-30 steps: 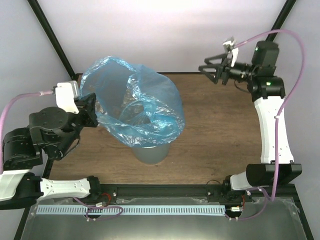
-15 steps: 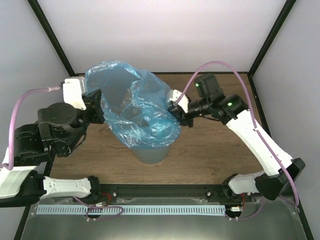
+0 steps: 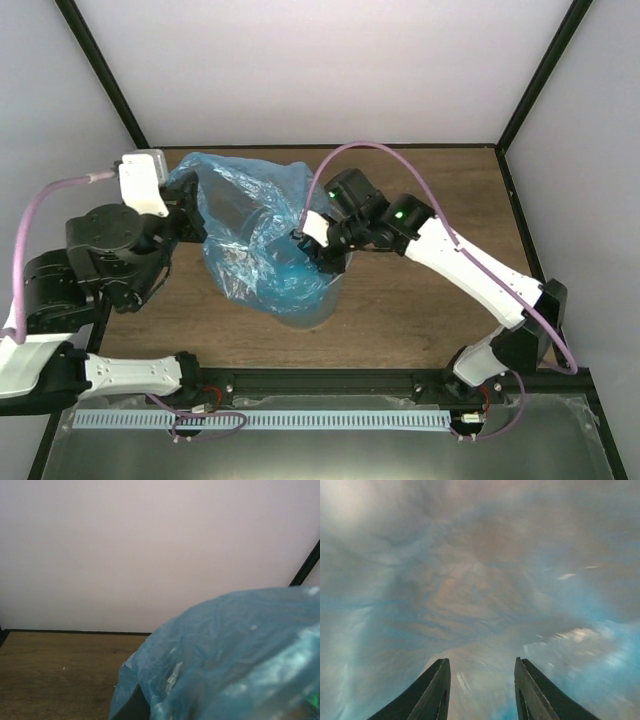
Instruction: Put the trash bags into the trash bin
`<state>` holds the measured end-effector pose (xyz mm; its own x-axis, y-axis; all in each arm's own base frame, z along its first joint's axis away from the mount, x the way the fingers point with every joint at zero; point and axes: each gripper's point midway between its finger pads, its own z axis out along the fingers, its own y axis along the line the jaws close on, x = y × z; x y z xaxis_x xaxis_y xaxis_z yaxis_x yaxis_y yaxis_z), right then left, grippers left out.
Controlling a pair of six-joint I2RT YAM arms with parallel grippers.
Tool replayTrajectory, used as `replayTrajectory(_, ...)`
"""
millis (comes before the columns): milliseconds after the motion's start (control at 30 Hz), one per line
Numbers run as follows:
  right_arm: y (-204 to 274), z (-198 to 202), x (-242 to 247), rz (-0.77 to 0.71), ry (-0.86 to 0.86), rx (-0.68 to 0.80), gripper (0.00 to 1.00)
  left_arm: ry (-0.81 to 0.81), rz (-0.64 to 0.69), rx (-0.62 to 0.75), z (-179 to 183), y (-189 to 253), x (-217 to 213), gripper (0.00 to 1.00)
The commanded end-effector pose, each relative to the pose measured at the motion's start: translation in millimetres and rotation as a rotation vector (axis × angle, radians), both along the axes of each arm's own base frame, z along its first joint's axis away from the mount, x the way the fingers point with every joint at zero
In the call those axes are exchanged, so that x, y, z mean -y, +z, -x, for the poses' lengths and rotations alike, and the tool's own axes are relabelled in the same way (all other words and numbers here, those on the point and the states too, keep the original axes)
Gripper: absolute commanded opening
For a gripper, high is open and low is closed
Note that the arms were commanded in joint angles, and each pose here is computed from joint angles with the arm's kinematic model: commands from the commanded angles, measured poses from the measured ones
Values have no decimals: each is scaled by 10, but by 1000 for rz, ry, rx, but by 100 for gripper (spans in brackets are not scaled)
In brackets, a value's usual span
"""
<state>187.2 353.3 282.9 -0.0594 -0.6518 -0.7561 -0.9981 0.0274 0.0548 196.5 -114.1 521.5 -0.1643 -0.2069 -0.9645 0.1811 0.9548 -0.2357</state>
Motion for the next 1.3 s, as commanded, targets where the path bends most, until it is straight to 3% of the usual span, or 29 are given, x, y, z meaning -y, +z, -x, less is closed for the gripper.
replayTrajectory(0,445,-67,303,-100,-53,62,40,7,-77,-34,-84,-183,178,4)
replayTrajectory(133,638,-49,637,-145,-70,95,53,33,-92,-56,-171,-248,193,4)
replayTrajectory(267,840,-165,866,-188,-144,163,55,71,-88,-81,-347,-252,109,4)
replayTrajectory(567,1202,-1521,1037,-277,-552,263,50,-51,-106,-136,-670,-365,450,4)
replayTrajectory(700,1138,-2084,811,-268,-593,246,48,-88,-88,-119,-668,-288,489,4)
replayTrajectory(833,995,-2371,538,-276,-542,179,46,-121,-81,-109,-641,-220,521,4)
replayTrajectory(1000,731,-2160,237,-246,-375,73,44,-142,-74,-85,-604,-120,514,4)
replayTrajectory(1267,854,-752,60,-294,-41,75,44,-180,-41,-49,-559,9,546,4)
